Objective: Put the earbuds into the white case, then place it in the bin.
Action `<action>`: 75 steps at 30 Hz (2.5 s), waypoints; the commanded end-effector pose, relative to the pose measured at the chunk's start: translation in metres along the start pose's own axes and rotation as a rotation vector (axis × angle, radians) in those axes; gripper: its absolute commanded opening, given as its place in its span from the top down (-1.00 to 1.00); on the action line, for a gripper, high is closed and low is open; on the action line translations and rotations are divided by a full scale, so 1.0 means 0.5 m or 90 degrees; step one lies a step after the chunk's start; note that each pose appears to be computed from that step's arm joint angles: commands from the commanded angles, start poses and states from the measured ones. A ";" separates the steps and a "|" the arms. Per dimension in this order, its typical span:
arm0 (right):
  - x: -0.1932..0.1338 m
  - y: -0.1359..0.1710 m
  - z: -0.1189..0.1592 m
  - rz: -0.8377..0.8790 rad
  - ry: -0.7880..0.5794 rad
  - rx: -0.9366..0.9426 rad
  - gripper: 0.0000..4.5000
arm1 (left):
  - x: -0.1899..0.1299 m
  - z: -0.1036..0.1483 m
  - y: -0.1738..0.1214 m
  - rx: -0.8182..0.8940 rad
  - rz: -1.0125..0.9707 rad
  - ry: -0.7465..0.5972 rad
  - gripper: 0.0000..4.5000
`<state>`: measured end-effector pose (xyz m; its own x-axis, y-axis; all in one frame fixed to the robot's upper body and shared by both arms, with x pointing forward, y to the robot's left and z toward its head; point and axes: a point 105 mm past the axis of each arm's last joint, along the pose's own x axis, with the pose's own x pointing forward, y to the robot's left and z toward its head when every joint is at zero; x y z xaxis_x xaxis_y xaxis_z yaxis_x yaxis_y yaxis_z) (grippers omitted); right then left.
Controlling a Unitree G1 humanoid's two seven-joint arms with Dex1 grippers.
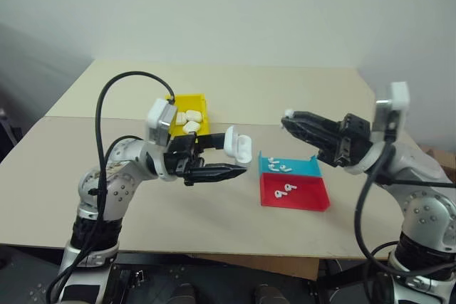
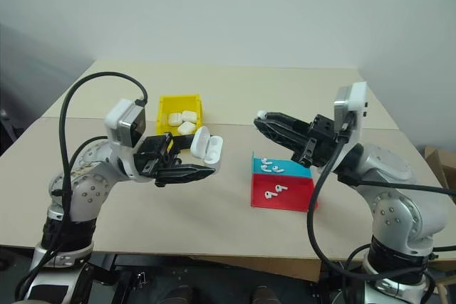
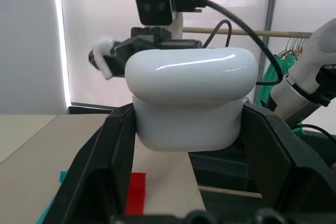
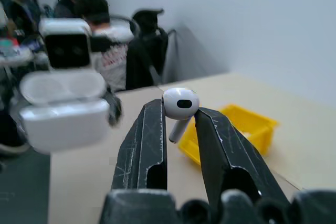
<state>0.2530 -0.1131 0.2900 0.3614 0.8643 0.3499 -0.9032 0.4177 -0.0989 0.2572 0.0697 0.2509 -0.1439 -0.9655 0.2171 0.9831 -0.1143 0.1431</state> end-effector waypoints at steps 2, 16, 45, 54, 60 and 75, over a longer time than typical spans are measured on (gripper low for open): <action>0.037 0.051 0.030 0.056 -0.044 0.000 0.71 | 0.019 0.014 0.001 0.027 -0.046 -0.005 -0.23; 0.046 0.048 -0.035 0.050 0.072 -0.031 0.71 | 0.020 0.014 0.007 0.036 -0.056 -0.007 -0.23; -0.054 -0.150 -0.094 0.018 0.396 -0.225 -0.49 | -0.020 0.018 0.005 0.059 0.009 0.023 -0.23; -0.059 -0.256 -0.236 0.190 0.686 -0.410 -0.49 | -0.038 0.019 0.000 0.073 0.054 0.030 -0.23; -0.039 -0.267 -0.284 0.314 0.786 -0.445 -0.49 | -0.046 0.023 -0.006 0.081 0.068 0.036 -0.23; -0.029 -0.279 -0.325 0.343 0.849 -0.459 -0.09 | -0.055 0.029 -0.023 0.092 0.100 0.047 -0.23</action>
<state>0.4093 -0.1413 0.1392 0.3190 0.3870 -0.8651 -0.8492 -0.2886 -0.4422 0.2540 0.0988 0.2488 0.0308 -0.9861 0.1631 0.9759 0.0650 0.2083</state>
